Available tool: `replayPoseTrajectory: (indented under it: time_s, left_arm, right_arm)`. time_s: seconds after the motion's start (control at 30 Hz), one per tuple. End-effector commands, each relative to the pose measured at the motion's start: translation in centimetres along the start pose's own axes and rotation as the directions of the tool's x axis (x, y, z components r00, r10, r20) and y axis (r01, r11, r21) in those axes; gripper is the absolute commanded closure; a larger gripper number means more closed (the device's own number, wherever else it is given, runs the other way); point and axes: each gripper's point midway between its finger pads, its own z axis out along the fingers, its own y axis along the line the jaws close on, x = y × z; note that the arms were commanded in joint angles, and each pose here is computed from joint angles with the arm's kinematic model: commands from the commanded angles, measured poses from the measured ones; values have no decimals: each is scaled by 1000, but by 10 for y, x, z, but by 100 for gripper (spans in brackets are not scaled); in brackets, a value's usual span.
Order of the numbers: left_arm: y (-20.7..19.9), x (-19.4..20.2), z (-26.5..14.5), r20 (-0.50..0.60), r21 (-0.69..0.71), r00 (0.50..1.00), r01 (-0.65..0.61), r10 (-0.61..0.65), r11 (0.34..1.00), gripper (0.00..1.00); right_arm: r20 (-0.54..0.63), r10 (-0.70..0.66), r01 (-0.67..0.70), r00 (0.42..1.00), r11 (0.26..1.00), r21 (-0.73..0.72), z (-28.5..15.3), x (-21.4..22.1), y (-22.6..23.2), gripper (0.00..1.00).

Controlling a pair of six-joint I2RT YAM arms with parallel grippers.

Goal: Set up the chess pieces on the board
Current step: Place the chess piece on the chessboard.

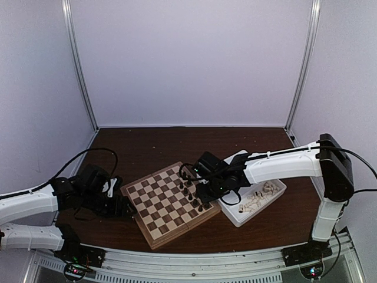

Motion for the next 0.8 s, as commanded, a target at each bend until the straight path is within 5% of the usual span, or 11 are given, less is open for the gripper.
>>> replayPoseTrajectory:
  time_s: [0.0,0.77]
  left_arm:
    - [-13,-14,-6,40,42,999,-21,20,999,21]
    - [-15,-15,-6,36,43,999,-26,24,999,21]
  right_arm:
    - [14,-2,2,1000,1000,-4,-1,-7,1,76]
    - [21,-14,14,1000,1000,-25,-4,-12,6,74]
